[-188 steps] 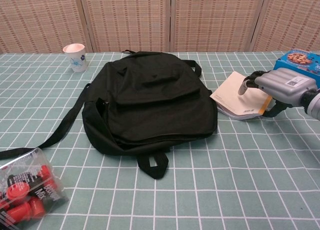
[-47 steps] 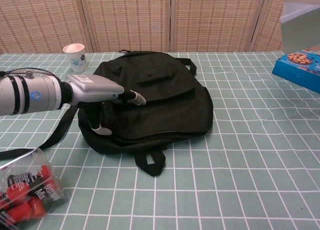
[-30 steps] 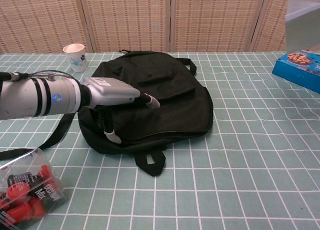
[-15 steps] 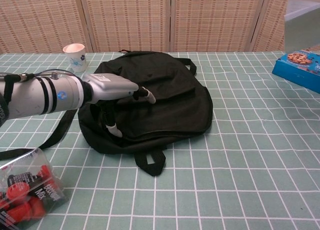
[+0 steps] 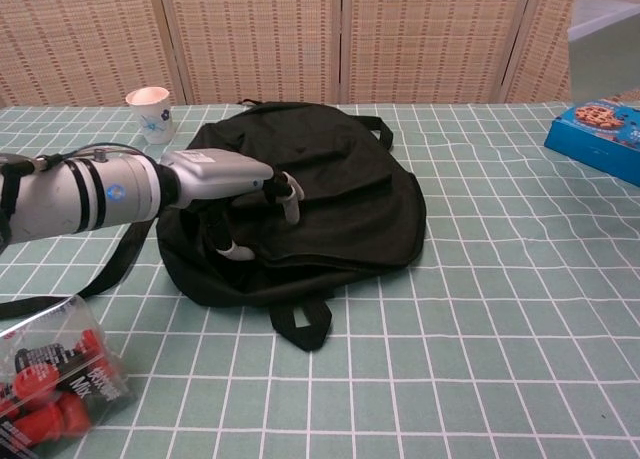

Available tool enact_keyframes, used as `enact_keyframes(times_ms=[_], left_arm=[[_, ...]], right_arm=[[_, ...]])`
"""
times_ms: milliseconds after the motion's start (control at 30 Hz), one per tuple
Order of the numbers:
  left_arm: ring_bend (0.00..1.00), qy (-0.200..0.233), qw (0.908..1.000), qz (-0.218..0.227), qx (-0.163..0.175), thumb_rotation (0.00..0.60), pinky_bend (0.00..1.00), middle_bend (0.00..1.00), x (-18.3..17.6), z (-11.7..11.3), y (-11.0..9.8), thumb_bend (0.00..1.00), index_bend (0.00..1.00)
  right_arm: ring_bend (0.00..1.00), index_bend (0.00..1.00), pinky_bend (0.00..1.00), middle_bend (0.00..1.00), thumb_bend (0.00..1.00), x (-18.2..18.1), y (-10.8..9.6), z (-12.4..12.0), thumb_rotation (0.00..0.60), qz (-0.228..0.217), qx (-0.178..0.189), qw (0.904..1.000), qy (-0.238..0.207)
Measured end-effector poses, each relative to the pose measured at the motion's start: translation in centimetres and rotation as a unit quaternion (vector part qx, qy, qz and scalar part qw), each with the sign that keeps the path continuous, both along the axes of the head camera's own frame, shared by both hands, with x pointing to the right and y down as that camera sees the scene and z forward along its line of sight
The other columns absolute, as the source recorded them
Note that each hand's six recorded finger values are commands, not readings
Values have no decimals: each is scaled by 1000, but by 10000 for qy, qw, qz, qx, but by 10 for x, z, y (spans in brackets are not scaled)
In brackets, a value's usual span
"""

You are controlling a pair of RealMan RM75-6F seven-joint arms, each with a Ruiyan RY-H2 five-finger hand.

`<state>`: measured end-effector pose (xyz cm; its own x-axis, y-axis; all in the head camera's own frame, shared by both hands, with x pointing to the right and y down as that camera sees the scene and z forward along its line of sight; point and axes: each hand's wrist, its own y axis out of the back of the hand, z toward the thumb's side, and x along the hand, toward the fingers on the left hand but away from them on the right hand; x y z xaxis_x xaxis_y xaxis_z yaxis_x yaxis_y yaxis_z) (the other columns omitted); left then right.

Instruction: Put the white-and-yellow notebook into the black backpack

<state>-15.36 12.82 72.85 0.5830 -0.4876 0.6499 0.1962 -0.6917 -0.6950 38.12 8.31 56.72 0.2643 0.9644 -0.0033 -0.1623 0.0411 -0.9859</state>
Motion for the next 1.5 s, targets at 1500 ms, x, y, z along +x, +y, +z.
enact_keyframes(times_ms=[1500], left_arm=[[249,2153,9233,-3123,-605,600,128,286,-57,-59,-69,472,721]], right_arm=[[195,742,211,348,365,-43,18,-21,600,-796,-150,9907,-1096]])
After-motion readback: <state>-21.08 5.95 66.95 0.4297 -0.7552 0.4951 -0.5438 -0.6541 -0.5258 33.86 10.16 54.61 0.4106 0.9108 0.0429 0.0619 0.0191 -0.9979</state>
